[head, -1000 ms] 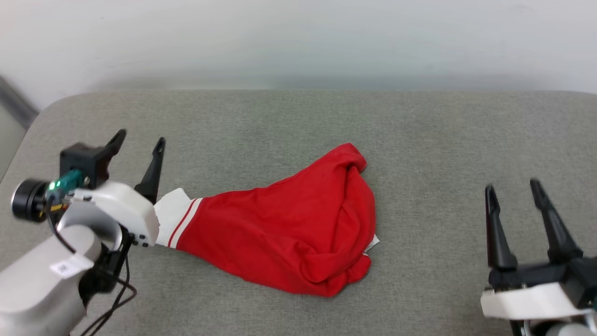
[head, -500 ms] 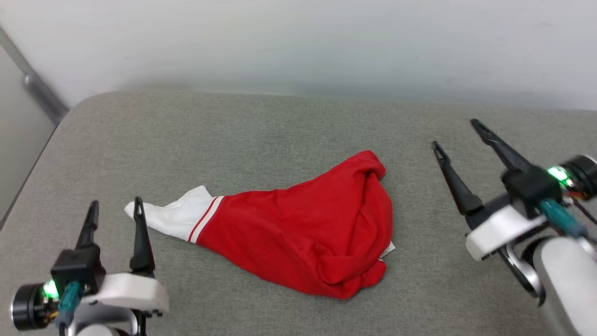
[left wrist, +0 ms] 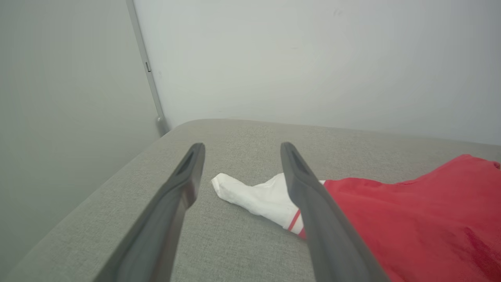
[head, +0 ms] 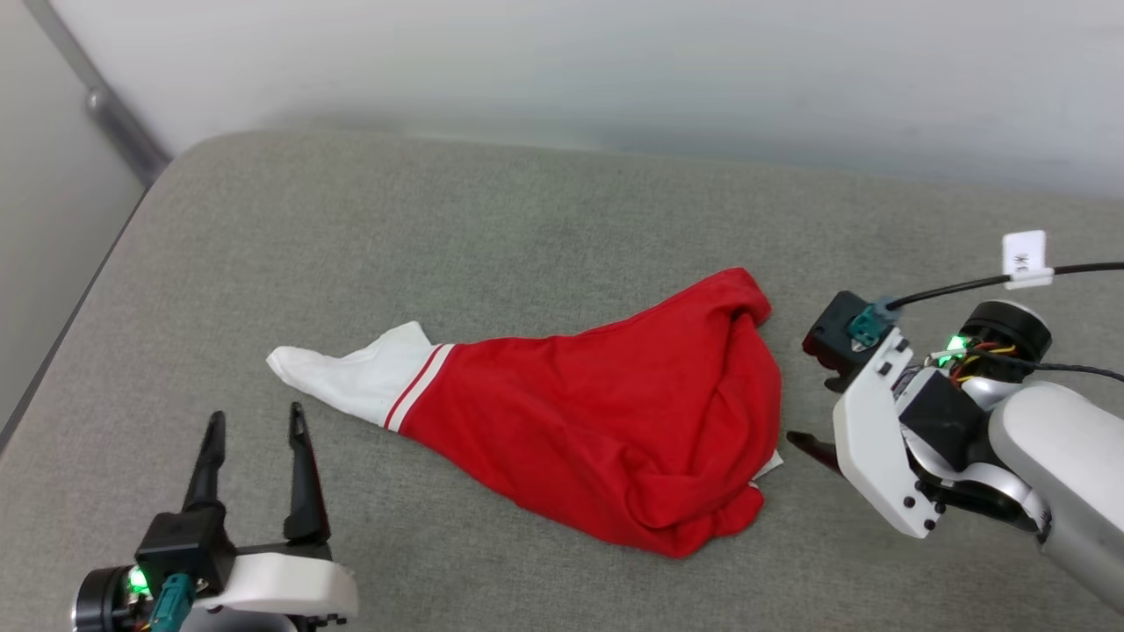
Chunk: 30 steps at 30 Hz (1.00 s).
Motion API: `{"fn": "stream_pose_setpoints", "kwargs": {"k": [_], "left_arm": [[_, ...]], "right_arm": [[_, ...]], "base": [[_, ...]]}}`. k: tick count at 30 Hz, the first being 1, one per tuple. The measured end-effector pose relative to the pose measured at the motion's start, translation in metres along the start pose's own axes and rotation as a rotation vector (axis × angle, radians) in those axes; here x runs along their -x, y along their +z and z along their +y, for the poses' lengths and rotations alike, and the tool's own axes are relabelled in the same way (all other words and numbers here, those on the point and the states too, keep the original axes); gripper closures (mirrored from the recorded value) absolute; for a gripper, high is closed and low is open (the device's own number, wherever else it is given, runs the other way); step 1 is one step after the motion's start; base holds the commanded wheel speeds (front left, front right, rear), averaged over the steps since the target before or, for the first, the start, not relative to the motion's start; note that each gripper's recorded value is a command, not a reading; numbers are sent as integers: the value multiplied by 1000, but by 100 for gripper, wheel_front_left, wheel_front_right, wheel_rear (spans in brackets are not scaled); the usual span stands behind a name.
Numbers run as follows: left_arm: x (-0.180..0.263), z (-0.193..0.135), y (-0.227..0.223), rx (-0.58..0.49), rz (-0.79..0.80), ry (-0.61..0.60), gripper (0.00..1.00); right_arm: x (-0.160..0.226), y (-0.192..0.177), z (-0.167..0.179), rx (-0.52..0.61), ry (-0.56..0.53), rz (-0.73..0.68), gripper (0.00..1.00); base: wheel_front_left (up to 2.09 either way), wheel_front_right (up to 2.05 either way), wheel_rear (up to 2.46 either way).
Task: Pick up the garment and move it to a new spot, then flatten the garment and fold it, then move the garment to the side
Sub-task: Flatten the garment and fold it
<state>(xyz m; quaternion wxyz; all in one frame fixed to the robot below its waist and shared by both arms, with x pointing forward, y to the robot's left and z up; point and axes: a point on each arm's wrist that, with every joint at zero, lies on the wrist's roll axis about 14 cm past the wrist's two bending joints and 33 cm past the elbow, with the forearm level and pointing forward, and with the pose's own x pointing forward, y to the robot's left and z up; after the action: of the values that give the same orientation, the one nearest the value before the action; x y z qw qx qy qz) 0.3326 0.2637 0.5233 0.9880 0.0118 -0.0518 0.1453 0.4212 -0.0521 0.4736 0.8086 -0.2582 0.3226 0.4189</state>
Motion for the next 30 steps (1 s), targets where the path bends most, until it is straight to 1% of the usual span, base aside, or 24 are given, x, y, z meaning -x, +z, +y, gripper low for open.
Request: {"fn": "stream_pose_setpoints", "kwargs": {"k": [4,9,14,18,19,20,23,25,30], "left_arm": [[-7,-3,-2,3,-1,0,0],[-16,-2,-10,-1,13,11,0],[-20,0,-21,-14,41,20,0],[-21,5,-24,-22,51,31,0],[-21,6,-24,-24,51,33,0],[-22,5,-25,-25,51,28,0],[-21,1,-27,-21,55,15,0],[-20,0,-24,-17,47,8,0],[-15,-7,-21,0,38,-20,0]], "right_arm": [[-25,-18,6,19,59,113,0],[-62,-36,21,5,136,193,0],[-91,-47,25,-33,168,213,0],[-99,-53,32,-37,183,225,0],[-99,-53,31,-35,179,217,2],[-97,-52,32,-35,177,208,100],[-91,-47,35,-31,175,163,100],[-84,-38,35,-18,166,110,100],[-48,-20,11,-4,95,-22,100]], "base": [[0,0,0],[0,0,0],[0,0,0],[0,0,0],[0,0,0],[0,0,0],[0,0,0],[0,0,0],[0,0,0]]}}
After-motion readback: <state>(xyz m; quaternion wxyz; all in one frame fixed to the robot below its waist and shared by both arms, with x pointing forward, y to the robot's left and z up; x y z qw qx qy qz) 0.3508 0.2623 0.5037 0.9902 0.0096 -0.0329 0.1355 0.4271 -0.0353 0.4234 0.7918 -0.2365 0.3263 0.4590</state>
